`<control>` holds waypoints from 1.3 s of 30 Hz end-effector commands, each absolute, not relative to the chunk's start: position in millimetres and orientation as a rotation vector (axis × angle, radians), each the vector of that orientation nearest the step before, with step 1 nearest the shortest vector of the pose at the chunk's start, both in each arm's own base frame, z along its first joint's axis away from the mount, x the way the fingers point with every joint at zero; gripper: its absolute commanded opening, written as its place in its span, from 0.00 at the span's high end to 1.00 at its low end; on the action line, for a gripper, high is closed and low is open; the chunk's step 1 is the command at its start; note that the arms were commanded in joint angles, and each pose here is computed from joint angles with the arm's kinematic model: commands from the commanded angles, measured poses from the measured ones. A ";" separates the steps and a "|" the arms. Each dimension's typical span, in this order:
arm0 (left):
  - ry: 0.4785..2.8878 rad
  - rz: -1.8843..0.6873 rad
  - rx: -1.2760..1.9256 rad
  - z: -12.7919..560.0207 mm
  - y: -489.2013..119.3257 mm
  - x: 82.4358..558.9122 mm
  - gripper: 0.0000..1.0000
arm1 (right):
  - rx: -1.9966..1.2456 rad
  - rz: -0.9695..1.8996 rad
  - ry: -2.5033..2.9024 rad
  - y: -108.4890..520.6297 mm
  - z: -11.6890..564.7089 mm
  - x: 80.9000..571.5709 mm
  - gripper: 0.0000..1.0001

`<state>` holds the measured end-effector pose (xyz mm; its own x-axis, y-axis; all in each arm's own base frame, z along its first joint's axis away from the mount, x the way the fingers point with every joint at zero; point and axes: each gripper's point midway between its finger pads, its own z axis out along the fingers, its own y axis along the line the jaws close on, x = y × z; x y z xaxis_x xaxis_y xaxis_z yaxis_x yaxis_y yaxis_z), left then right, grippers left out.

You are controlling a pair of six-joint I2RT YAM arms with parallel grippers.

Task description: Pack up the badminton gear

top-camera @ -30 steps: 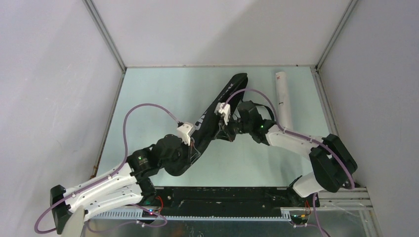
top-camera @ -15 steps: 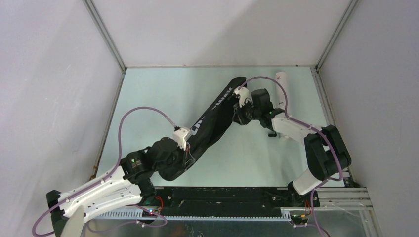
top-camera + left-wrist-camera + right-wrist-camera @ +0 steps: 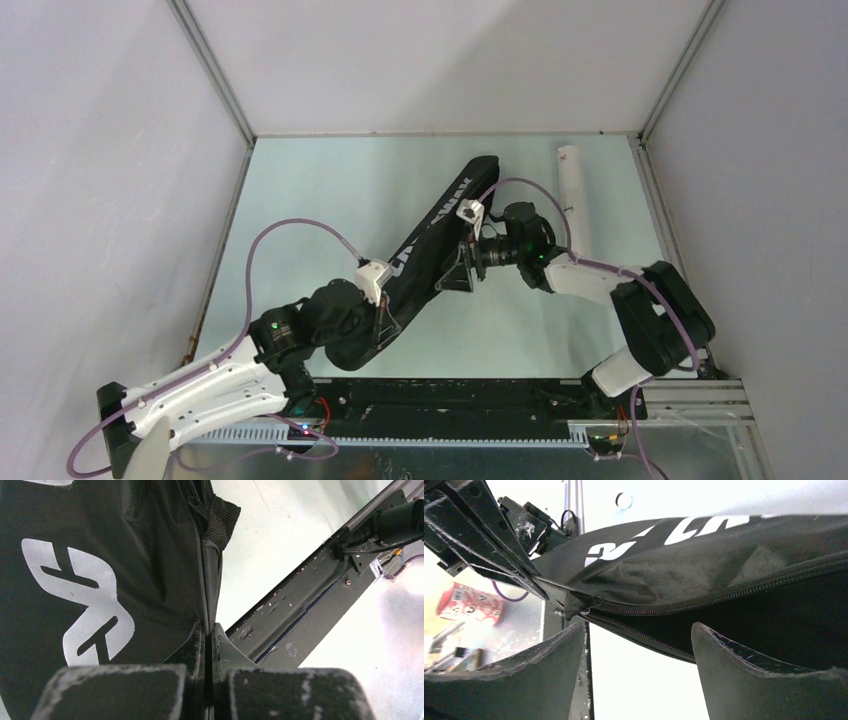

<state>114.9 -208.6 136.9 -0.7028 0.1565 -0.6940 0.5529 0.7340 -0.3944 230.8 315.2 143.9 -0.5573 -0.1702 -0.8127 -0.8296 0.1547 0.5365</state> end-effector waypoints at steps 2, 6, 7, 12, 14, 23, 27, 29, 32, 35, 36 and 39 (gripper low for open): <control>2.233 -0.885 0.543 150.9 -222.4 112.5 1.00 | -0.950 1.578 1.853 328.6 133.8 223.1 0.19; 2.235 -0.888 0.551 150.6 -223.1 111.7 1.00 | -1.007 1.645 1.816 344.4 132.1 214.3 0.18; 2.236 -0.882 0.548 150.3 -222.5 112.4 1.00 | -1.034 1.660 1.795 350.9 135.9 210.3 0.19; 2.226 -0.884 0.539 151.9 -221.6 112.8 1.00 | -1.108 1.751 1.719 366.8 145.9 190.5 0.26; 2.219 -0.882 0.534 153.5 -221.2 113.6 1.00 | -1.113 1.776 1.710 370.1 148.3 185.5 0.43; 2.220 -0.810 0.458 158.4 -206.5 120.0 1.00 | -1.072 1.562 1.871 346.5 135.0 197.7 1.00; 2.232 -0.779 0.427 160.2 -198.3 120.4 1.00 | -0.941 1.199 2.052 314.0 110.7 234.3 1.00; 2.236 -0.765 0.412 160.7 -194.6 120.7 1.00 | -0.874 1.004 2.131 294.3 99.3 252.5 1.00; 2.236 -0.756 0.402 161.8 -191.3 120.5 1.00 | -0.834 0.859 2.166 276.3 95.6 265.3 1.00; 2.242 -0.749 0.389 161.8 -188.8 120.2 1.00 | -0.766 0.707 2.187 260.0 95.4 278.7 1.00; 2.245 -0.751 0.383 161.4 -188.1 119.6 1.00 | -0.757 0.689 2.180 257.8 98.2 280.8 1.00; 2.233 -0.814 0.421 163.7 -195.5 113.4 1.00 | -0.866 0.738 2.098 271.0 106.8 272.9 1.00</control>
